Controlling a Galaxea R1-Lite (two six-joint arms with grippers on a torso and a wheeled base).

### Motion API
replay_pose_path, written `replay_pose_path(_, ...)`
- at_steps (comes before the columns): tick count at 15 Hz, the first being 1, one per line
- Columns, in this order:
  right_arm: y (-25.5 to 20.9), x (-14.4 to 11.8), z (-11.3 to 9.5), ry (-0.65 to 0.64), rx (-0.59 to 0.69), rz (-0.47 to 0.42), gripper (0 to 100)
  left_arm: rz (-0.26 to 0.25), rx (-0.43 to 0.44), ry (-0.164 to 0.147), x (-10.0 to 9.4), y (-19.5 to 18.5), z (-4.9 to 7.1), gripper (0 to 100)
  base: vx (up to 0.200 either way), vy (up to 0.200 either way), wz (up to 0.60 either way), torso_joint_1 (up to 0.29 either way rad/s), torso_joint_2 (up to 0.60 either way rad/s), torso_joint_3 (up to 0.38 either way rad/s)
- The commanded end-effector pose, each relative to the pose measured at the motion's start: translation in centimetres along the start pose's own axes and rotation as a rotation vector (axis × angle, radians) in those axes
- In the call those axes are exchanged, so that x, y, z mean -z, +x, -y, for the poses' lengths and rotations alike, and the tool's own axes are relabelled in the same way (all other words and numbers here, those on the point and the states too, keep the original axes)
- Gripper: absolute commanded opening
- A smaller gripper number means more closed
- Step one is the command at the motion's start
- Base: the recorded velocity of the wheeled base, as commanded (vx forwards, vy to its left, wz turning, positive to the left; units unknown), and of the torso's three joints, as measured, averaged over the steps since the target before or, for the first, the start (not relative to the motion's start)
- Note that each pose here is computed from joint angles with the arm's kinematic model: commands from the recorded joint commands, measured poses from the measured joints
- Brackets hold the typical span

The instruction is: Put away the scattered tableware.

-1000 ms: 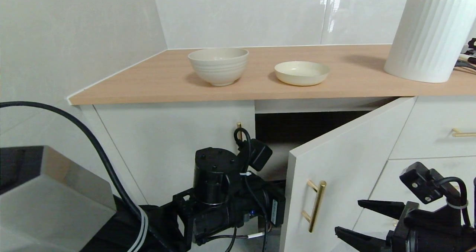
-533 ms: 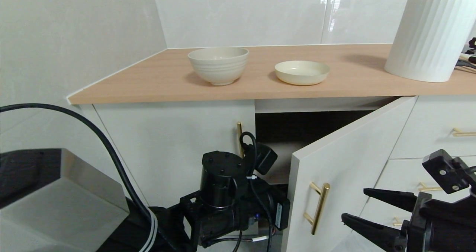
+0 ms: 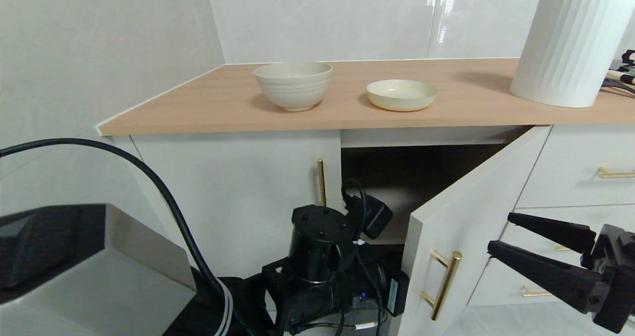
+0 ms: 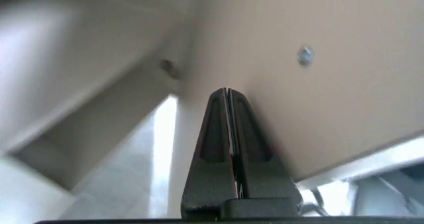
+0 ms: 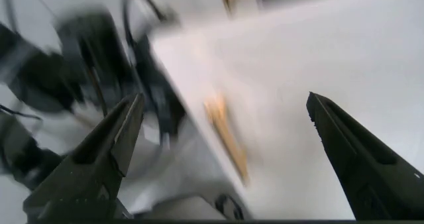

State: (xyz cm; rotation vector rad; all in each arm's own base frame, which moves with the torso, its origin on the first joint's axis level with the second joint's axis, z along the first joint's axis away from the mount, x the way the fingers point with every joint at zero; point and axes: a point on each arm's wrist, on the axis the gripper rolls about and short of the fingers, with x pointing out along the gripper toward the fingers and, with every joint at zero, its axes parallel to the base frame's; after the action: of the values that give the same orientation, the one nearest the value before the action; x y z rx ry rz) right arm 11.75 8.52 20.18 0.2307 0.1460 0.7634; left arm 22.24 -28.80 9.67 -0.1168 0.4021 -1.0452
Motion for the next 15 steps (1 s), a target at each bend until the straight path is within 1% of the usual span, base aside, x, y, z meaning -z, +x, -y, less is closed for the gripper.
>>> replay_pose_path(1, -1.2, -1.1, -0.5, -0.011, -0.017, 0.063, 100, -0.014, 0.007, 0.002, 0.4, 0.2, 0.4, 0, 0.000, 0.000, 0.00, 0.000, 0.00, 0.000)
replay_pose_path(3, -2.1, -1.7, -0.8, -0.012, -0.018, 0.067, 100, -0.013, -0.044, 0.008, 0.9, 0.0, 1.0, 0, 0.000, 0.000, 0.00, 0.000, 0.00, 0.000)
replay_pose_path(4, -2.3, -1.8, -0.9, -0.009, -0.016, 0.054, 100, -0.020, -0.059, 0.006, 1.3, -0.2, 1.0, 0, 0.000, 0.000, 0.00, 0.000, 0.00, 0.000)
replay_pose_path(6, -2.3, -1.7, -0.9, -0.007, -0.012, 0.043, 100, -0.025, -0.060, 0.006, 1.9, -0.6, 0.9, 0, 0.000, 0.000, 0.00, 0.000, 0.00, 0.000)
replay_pose_path(7, -2.2, -1.7, -0.8, -0.007, -0.011, 0.041, 100, -0.019, -0.058, 0.007, 2.1, -0.7, 0.9, 0, -0.200, 0.000, 0.00, 0.002, 0.00, -0.002)
replay_pose_path(8, -2.2, -1.7, -0.9, -0.007, -0.013, 0.041, 100, 0.001, -0.053, 0.008, 2.2, -0.8, 0.9, 0, -0.200, 0.000, 0.00, -0.002, 0.00, 0.002)
replay_pose_path(9, -2.2, -1.7, -0.9, -0.007, -0.014, 0.039, 100, 0.003, -0.050, 0.008, 2.2, -0.6, 0.9, 0, -0.200, 0.000, 0.00, 0.007, 0.00, -0.002)
replay_pose_path(10, -2.2, -1.6, -0.8, -0.006, -0.014, 0.037, 100, 0.000, -0.044, 0.009, 2.2, -0.4, 0.8, 0, 0.000, 0.000, 0.00, 0.000, 0.00, 0.000)
replay_pose_path(12, -2.2, -1.7, -0.9, -0.007, -0.015, 0.038, 100, 0.023, -0.027, 0.017, 1.7, 1.0, 1.2, 0, 0.000, 0.000, 0.00, 0.000, 0.00, 0.000)
replay_pose_path(13, -2.3, -1.7, -0.9, -0.007, -0.016, 0.041, 100, 0.016, -0.023, 0.017, 1.5, 1.2, 1.3, 0, 0.000, 0.000, 0.00, 0.000, 0.00, 0.000)
replay_pose_path(15, -2.4, -1.9, -0.9, -0.009, -0.018, 0.050, 100, -0.020, 0.005, 0.017, 1.2, 1.2, 1.8, 0, 0.000, 0.000, 0.00, 0.000, 0.00, 0.000)
